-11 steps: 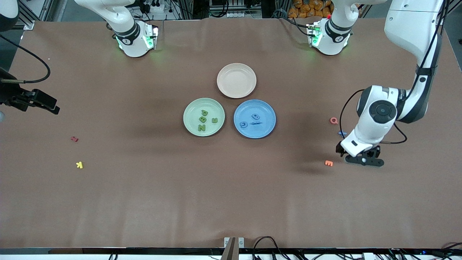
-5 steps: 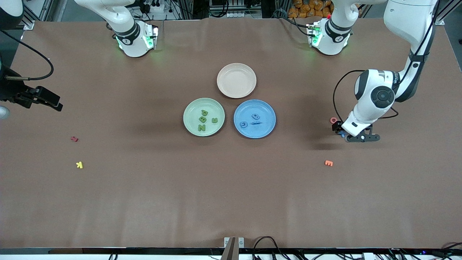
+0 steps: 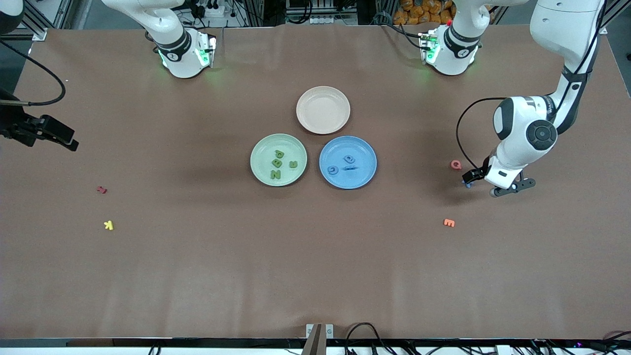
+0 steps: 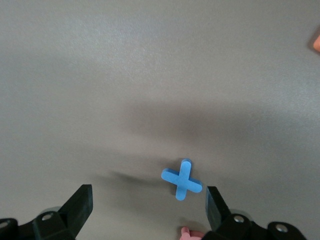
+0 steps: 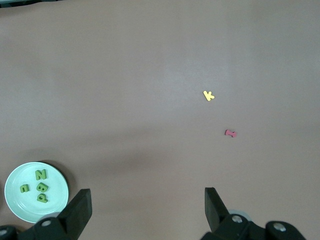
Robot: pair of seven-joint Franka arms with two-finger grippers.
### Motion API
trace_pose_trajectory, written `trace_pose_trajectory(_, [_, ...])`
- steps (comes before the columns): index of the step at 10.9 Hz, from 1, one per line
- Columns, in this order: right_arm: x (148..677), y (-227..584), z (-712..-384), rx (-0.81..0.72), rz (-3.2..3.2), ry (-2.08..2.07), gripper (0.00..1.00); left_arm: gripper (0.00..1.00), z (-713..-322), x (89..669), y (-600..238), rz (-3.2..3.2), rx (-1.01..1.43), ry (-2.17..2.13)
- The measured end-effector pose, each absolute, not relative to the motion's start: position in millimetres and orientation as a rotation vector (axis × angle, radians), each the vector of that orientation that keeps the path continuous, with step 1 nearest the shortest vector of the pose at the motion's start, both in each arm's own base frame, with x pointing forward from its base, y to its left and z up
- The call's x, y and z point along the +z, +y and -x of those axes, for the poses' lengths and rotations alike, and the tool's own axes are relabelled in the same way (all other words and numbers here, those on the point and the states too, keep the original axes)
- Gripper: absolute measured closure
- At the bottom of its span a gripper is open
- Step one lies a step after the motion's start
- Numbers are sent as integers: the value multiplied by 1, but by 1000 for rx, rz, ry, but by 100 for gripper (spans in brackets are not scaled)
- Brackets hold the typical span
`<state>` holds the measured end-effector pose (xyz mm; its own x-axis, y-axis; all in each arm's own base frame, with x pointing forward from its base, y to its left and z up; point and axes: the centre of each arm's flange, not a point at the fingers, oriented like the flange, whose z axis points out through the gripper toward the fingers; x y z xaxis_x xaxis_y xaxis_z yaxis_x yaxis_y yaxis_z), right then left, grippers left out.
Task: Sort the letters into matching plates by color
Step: 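Lower the left gripper onto the blue X and close it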
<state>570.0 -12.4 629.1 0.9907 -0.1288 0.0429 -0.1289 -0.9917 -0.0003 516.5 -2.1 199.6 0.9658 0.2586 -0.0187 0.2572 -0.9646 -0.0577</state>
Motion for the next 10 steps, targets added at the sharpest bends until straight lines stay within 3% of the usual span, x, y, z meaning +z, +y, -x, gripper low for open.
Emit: trace_pose_trajectory(10, [633, -13, -569, 79, -3132, -204, 0, 0, -527, 182, -19, 2993, 85, -1046])
